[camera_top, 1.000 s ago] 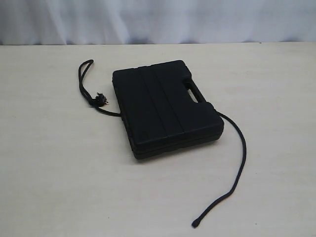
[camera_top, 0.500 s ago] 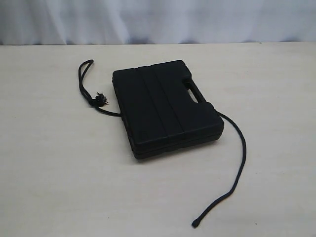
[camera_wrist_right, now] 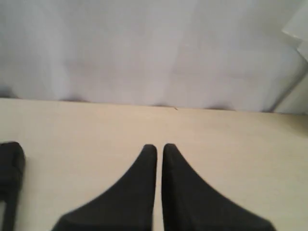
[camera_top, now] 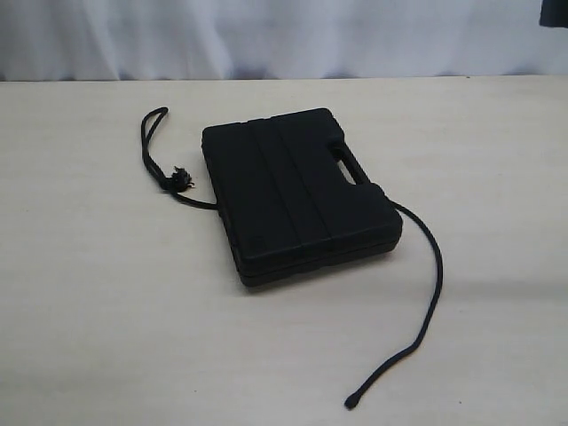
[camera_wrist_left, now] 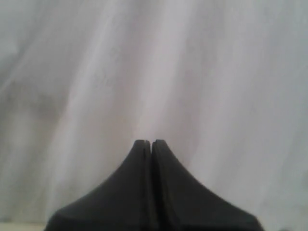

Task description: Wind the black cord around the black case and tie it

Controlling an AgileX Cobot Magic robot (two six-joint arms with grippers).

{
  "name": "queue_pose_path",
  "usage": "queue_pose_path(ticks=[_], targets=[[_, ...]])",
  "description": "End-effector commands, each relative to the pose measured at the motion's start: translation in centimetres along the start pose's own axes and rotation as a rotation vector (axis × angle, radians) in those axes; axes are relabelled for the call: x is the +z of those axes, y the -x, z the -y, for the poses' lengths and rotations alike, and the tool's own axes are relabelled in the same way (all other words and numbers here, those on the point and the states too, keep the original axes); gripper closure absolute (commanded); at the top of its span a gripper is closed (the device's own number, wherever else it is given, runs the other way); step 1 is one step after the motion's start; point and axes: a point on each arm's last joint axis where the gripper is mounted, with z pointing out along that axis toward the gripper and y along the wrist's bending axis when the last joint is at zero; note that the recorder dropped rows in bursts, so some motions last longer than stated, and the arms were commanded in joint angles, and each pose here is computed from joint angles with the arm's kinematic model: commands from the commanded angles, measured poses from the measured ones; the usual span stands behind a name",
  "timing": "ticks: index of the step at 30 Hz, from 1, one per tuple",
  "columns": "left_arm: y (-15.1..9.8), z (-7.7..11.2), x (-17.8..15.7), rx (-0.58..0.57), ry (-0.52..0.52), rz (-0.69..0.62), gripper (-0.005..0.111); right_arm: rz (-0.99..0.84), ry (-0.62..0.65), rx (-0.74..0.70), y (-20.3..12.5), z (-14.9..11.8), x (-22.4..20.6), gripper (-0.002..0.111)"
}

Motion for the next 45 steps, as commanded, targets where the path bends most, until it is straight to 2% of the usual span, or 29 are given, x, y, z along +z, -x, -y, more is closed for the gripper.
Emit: queue_pose_path(ticks=[1,4,7,8,11,14,17,23,26,30,34,37,40,41,45], targets=[[-1.5,-1.2,5.9,0.114,0.142,-0.353,0.107,-0.158,-0.036,-0.086,-0.2,0.1,1.7,0.104],[-3.6,-2.3,9.6,0.22,0.225,-0.636,0.107,-0.271,0.054,-0.111,-0.6,-1.0,3.4,0.104],[-6.4,-2.6,12.2,0.313,0.233,-0.874,0.107,-0.4,0.23,-0.159,-1.2,-2.8,5.2,0.104],[-7.4,-2.5,13.0,0.334,0.221,-0.932,0.107,-0.454,0.321,-0.16,-1.5,-3.8,6.1,0.104],[-10.6,-1.7,14.6,0.406,0.146,-1.053,0.107,-0.541,0.49,-0.126,-2.0,-5.7,7.9,0.104],[-13.5,-0.7,15.5,0.505,0.045,-1.125,0.107,-0.577,0.585,-0.079,-2.5,-7.1,10.4,0.104],[-15.4,0.1,15.8,0.544,-0.004,-1.16,0.107,-0.6,0.605,-0.037,-3.2,-7.9,12.9,0.099],[-16.3,0.6,16.6,0.548,-0.035,-1.109,0.107,-0.664,0.667,-0.115,-4.6,-12.2,16.6,0.073],[-16.3,0.6,16.6,0.548,-0.037,-1.099,0.106,-0.688,0.623,-0.181,-5.1,-14.7,18.3,0.061],[-16.3,0.5,16.5,0.546,-0.032,-1.119,0.106,-0.717,0.503,-0.268,-5.6,-16.0,20.1,0.058],[-16.3,0.6,16.5,0.546,-0.034,-1.112,0.106,-0.781,0.512,-0.285,-6.7,-16.8,21.2,0.058],[-16.3,0.6,16.5,0.546,-0.034,-1.112,0.096,-0.813,0.513,-0.288,-7.7,-17.0,21.7,0.058],[-16.4,0.6,16.5,0.537,-0.032,-1.119,0.078,-0.84,0.51,-0.3,-8.8,-17.1,22.3,0.058],[-16.4,0.7,16.4,0.514,-0.03,-1.125,0.069,-0.849,0.51,-0.301,-9.4,-17.2,22.7,0.058],[-16.4,0.7,16.4,0.492,-0.03,-1.127,0.06,-0.846,0.506,-0.297,-10.2,-17.4,23.3,0.058]])
